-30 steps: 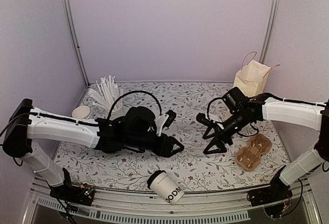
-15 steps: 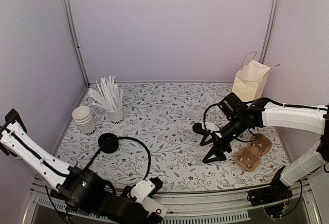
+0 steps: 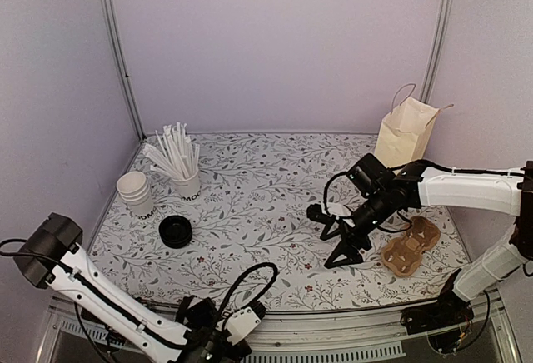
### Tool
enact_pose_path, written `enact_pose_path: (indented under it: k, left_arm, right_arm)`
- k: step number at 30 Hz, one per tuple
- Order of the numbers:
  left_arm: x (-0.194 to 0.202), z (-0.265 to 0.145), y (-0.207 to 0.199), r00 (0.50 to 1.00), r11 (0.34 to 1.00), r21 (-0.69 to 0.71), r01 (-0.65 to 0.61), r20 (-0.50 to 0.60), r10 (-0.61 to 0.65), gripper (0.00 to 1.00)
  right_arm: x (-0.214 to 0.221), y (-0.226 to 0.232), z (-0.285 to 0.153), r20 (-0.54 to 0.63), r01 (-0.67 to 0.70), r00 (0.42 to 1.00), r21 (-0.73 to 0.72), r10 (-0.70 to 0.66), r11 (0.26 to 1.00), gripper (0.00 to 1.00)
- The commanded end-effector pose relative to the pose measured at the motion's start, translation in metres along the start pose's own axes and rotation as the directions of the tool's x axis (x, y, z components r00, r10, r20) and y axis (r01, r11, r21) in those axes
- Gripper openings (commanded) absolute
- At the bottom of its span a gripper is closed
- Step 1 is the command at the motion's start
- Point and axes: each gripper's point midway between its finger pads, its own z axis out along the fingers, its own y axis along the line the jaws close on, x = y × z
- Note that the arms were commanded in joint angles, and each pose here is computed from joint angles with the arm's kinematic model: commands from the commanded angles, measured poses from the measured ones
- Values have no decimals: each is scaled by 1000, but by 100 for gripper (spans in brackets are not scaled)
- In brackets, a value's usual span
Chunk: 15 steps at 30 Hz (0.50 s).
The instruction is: Pack the takeout coffee
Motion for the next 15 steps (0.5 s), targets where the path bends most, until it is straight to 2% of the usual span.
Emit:
enact_pose_path:
  k: [1, 9, 12, 15]
  left_arm:
    - [-9, 17, 23, 1000, 999, -44, -15, -21, 14, 100]
    - [-66, 55, 50, 987, 988, 3, 156, 27, -156, 100]
    - [-86, 53, 58, 980, 983, 17, 182, 73, -183, 100]
    - [-98, 38, 76, 957, 960, -15, 279, 88, -276, 99]
  right_arm:
    - [-9, -5, -3, 16, 18, 1000, 33, -19, 999, 93]
    - [-6, -16, 3, -13, -16, 1000, 61, 17, 998, 91]
    - [-5, -15, 3, -16, -18, 1000, 59, 19, 998, 92]
    - [-7, -13, 0, -11, -12, 1000, 55, 13, 998, 92]
